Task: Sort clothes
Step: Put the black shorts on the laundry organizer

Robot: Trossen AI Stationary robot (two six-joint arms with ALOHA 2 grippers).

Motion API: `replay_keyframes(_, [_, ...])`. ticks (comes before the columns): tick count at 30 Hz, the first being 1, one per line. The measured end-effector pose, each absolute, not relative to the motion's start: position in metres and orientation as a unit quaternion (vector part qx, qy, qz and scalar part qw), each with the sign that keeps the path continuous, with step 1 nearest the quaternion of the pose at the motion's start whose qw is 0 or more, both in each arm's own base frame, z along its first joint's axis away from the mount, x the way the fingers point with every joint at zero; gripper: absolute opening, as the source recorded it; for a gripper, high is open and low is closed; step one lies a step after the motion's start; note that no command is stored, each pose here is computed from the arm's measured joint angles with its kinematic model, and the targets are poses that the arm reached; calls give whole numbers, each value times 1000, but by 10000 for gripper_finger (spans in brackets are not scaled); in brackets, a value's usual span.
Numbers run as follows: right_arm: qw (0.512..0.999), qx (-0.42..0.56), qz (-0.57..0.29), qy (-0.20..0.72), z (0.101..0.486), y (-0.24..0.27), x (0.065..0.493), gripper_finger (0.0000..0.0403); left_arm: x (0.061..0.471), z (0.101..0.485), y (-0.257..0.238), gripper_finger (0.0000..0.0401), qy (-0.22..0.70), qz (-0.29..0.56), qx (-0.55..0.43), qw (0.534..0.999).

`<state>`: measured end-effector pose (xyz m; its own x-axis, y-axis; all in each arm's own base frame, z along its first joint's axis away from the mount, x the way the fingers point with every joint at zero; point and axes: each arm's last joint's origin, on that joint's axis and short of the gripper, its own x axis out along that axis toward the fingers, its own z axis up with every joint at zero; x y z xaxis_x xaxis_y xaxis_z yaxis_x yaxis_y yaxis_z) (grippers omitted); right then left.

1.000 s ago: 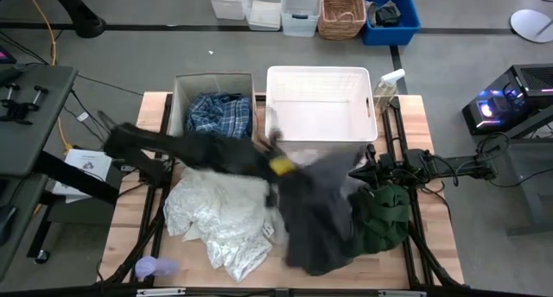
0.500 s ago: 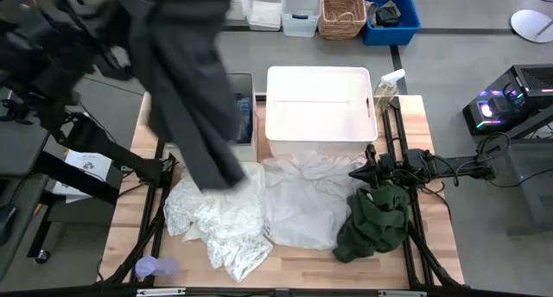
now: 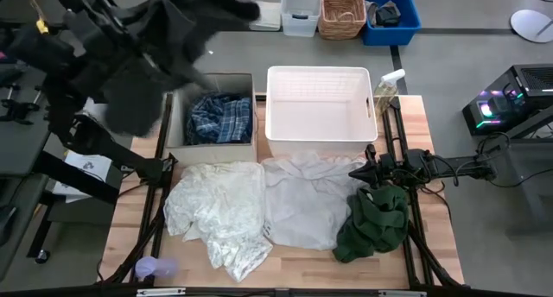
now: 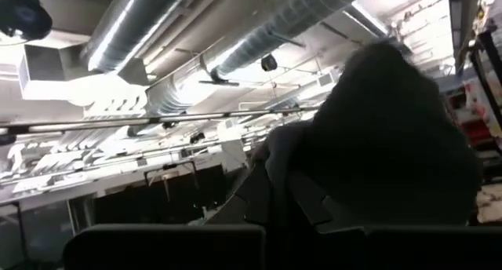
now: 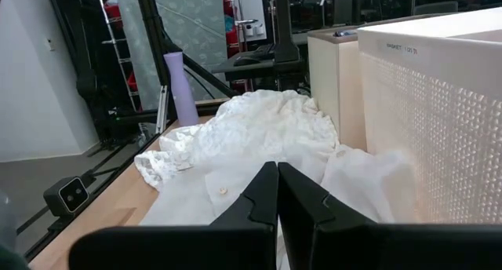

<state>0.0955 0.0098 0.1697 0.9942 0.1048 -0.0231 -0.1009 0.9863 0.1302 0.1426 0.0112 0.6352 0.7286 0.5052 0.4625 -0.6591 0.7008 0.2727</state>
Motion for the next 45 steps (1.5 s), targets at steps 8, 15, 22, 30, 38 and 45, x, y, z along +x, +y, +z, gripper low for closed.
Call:
replay_keyframes(8, [996, 65, 52, 15, 170, 10, 95, 0, 151, 608, 30, 0, -35, 359, 193, 913])
replay_keyframes(15, [996, 65, 52, 15, 170, 10, 95, 0, 135, 608, 56, 0, -14, 490, 166, 856])
replay_keyframes(22, [996, 65, 52, 15, 170, 10, 95, 0, 129, 610, 70, 0, 12, 557, 189, 808])
replay_keyframes(30, [996, 64, 52, 15, 170, 10, 95, 0, 160, 614, 101, 0, -40, 558, 209, 802])
replay_keyframes(38, [996, 64, 52, 15, 170, 10, 95, 0, 187, 608, 142, 0, -74, 546, 227, 803])
replay_keyframes(45, [996, 64, 52, 15, 170, 10, 95, 0, 173, 593, 138, 0, 10, 536, 180, 825])
